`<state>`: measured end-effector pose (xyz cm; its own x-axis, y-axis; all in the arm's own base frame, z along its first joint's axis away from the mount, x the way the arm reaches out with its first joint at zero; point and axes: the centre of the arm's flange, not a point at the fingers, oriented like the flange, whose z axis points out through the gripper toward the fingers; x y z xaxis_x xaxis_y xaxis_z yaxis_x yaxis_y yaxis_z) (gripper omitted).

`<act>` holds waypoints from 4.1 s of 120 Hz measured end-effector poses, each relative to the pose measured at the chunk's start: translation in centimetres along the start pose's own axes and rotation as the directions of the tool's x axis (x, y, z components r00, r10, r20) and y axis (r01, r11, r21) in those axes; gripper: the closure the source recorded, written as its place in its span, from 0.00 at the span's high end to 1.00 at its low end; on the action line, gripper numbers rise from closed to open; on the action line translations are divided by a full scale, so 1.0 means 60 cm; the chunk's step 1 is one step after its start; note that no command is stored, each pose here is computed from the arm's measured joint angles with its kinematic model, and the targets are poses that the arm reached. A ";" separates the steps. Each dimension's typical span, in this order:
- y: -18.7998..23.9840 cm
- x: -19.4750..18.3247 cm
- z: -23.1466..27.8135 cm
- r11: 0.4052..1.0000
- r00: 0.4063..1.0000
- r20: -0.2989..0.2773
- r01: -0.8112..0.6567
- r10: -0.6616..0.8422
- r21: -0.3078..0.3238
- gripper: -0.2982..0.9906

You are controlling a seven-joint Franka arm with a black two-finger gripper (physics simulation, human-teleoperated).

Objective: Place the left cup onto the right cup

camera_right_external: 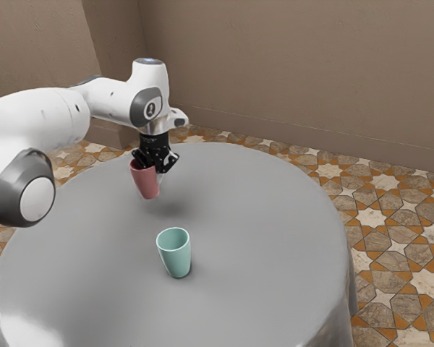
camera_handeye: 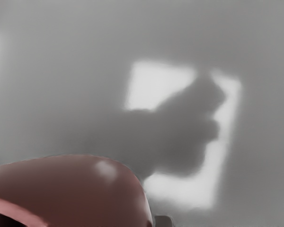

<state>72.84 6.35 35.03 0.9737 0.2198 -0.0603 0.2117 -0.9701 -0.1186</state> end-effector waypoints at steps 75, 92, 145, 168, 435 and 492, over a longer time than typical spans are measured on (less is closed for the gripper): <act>0.091 -0.055 -0.129 0.997 0.995 -0.066 -0.075 0.074 -0.011 0.16; 0.114 -0.075 -0.151 0.995 0.993 -0.075 -0.094 0.092 -0.018 0.16; 0.239 -0.132 -0.172 0.982 0.982 -0.072 -0.179 0.175 -0.062 0.16; 0.264 -0.147 -0.173 0.981 0.982 -0.067 -0.181 0.176 -0.069 0.16; 0.247 -0.337 -0.114 1.000 1.000 -0.020 -0.001 0.001 -0.013 0.16; 0.248 -0.338 -0.070 1.000 1.000 0.005 0.023 -0.023 -0.005 0.16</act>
<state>56.58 -12.99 38.68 0.9682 0.2423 -0.0629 0.2341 -0.9654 -0.1153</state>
